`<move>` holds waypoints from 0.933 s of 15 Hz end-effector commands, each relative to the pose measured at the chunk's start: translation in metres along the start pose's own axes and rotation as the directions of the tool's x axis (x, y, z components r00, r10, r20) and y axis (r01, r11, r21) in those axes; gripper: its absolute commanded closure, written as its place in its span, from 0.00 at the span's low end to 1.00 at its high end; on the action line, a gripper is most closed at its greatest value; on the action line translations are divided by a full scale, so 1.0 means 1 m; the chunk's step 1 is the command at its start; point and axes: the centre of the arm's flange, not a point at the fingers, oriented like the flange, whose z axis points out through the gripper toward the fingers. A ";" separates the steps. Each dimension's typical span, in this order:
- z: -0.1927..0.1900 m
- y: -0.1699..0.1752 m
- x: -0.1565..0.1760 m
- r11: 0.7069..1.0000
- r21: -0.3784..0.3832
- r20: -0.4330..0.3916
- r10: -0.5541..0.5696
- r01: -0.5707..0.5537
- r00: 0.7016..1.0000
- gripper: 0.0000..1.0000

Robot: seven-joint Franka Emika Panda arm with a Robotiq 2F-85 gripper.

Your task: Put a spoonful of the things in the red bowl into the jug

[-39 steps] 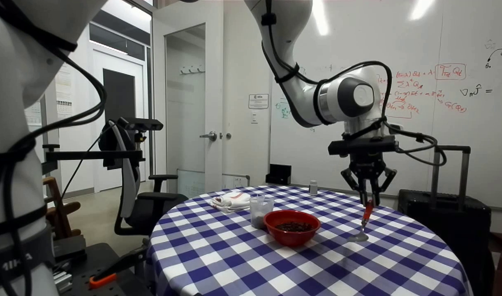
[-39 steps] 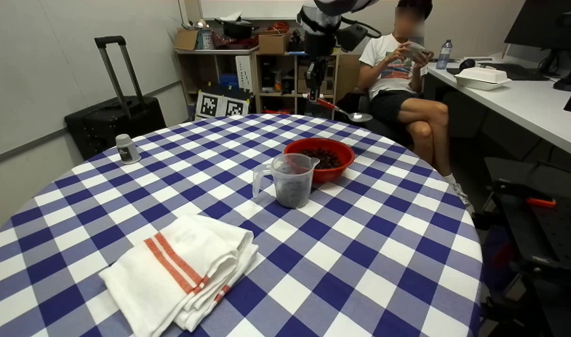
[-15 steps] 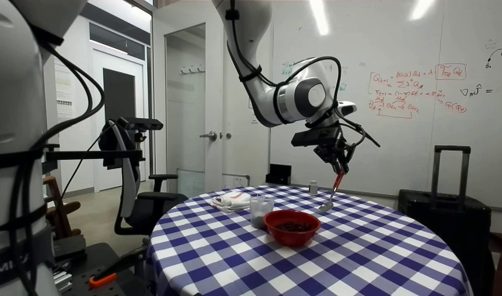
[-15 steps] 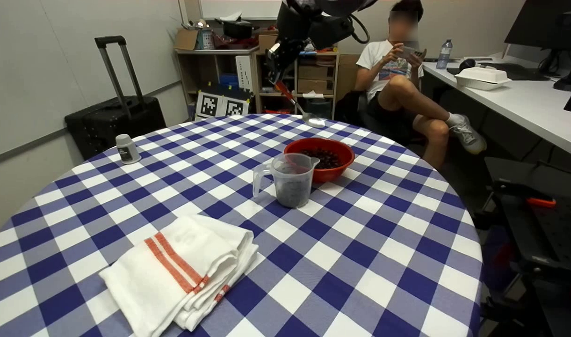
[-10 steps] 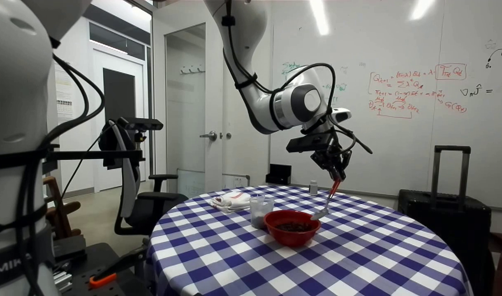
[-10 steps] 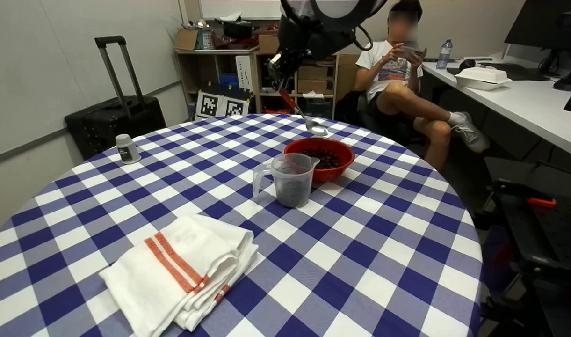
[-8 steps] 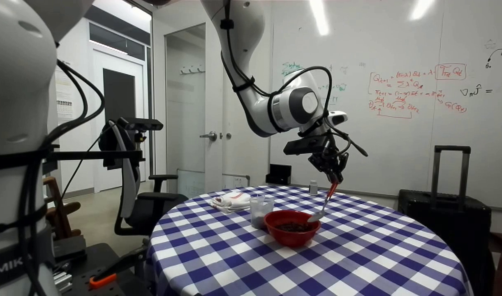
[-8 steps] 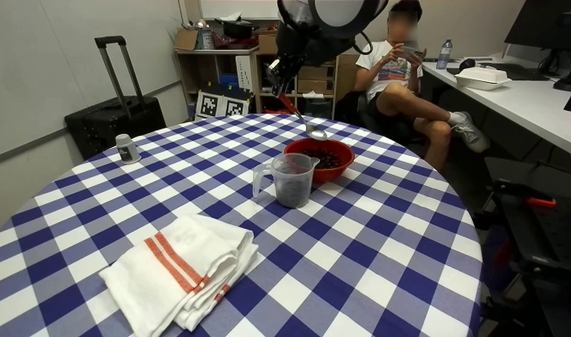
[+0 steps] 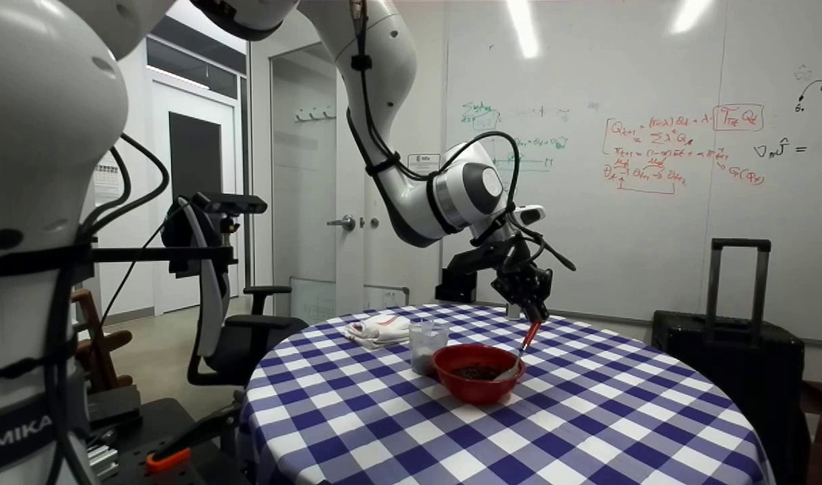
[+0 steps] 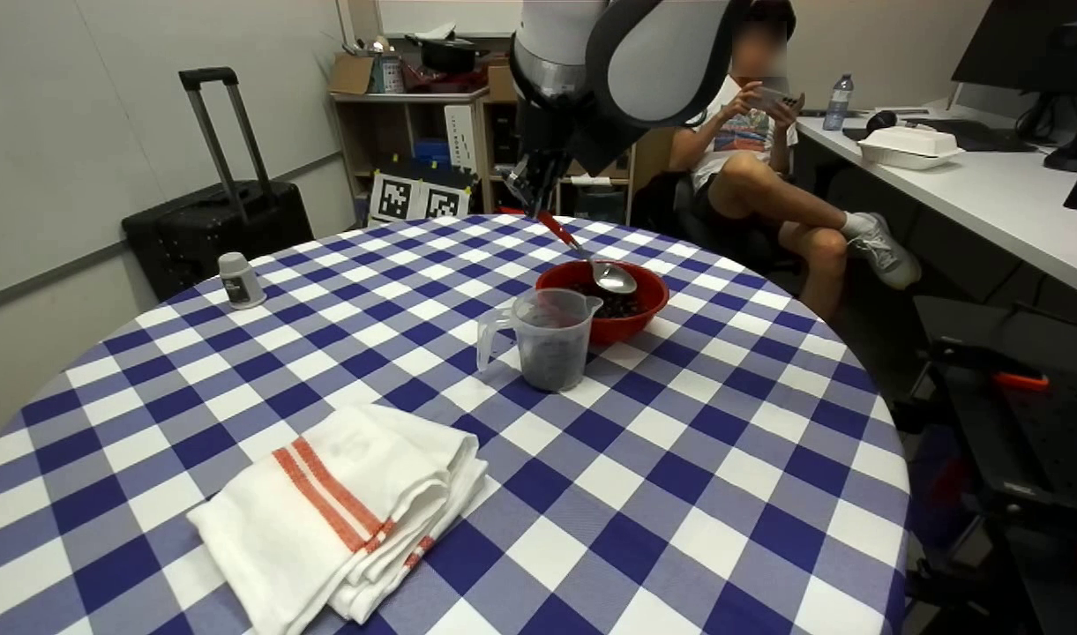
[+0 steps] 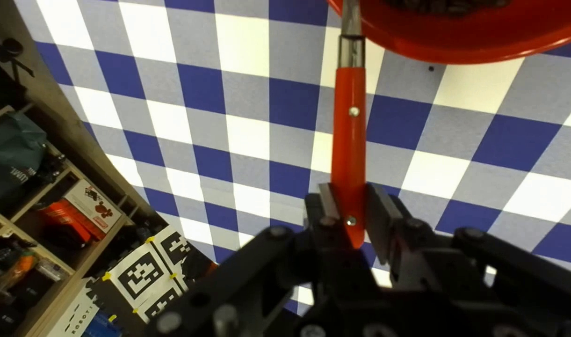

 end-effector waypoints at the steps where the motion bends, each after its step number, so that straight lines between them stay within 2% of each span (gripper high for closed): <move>1: 0.002 -0.014 -0.005 0.999 -0.045 -0.027 0.026 -0.027 0.999 0.95; 5: 0.001 -0.024 -0.006 0.996 -0.051 -0.072 0.063 -0.067 0.995 0.95; 9: -0.001 -0.034 -0.007 0.995 -0.039 -0.078 0.085 -0.088 0.993 0.95; 14: -0.004 -0.046 -0.011 0.997 0.034 -0.053 0.077 -0.075 0.996 0.95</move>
